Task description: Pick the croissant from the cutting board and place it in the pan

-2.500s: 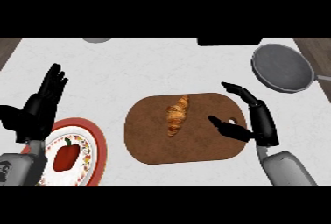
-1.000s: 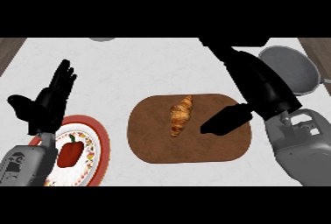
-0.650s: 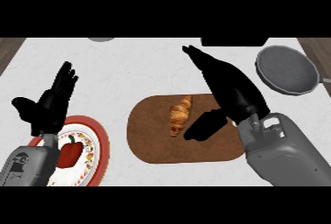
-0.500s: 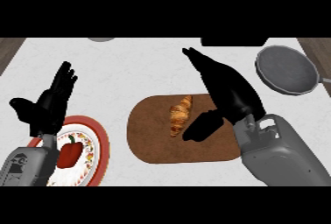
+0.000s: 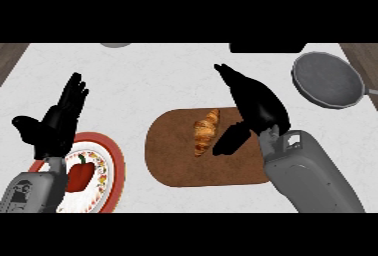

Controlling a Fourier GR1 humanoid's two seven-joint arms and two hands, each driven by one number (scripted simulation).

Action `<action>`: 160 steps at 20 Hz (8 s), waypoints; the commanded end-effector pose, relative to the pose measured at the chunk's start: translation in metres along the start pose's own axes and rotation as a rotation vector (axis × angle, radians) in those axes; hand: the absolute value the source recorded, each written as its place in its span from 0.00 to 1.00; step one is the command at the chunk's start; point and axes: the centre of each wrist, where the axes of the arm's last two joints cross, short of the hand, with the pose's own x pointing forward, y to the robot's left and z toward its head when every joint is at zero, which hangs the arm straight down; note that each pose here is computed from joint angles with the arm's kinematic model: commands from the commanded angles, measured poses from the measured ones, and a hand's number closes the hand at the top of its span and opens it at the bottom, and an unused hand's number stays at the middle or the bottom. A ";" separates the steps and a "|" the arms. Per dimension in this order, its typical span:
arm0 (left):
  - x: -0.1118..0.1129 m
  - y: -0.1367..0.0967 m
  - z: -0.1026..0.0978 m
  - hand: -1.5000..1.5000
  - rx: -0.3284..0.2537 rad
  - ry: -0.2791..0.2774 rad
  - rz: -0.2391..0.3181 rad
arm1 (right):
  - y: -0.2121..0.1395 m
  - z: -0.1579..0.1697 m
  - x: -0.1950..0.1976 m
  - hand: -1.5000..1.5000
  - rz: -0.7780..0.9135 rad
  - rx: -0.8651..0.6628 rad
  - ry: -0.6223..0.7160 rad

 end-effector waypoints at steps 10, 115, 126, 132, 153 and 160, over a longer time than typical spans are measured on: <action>-0.009 0.022 0.009 0.50 -0.026 0.001 0.010 | 0.034 -0.030 -0.007 0.00 0.072 0.128 0.001; 0.018 -0.013 -0.017 0.50 -0.093 -0.053 0.022 | -0.122 -0.031 -0.321 1.00 0.094 -0.724 0.231; 0.011 -0.034 -0.018 0.50 -0.086 -0.057 0.026 | -0.111 -0.026 -0.338 0.00 -0.277 -0.454 0.213; 0.016 -0.017 -0.017 0.50 -0.054 -0.053 0.023 | -0.087 -0.027 -0.343 0.00 -0.404 -0.643 0.061; -0.008 0.010 -0.001 0.50 0.006 0.020 0.014 | -0.127 0.127 -0.446 0.00 -0.738 -0.557 -0.195; -0.005 0.008 -0.002 0.50 0.012 -0.019 -0.017 | -0.122 0.146 -0.451 0.00 -0.666 -0.508 -0.146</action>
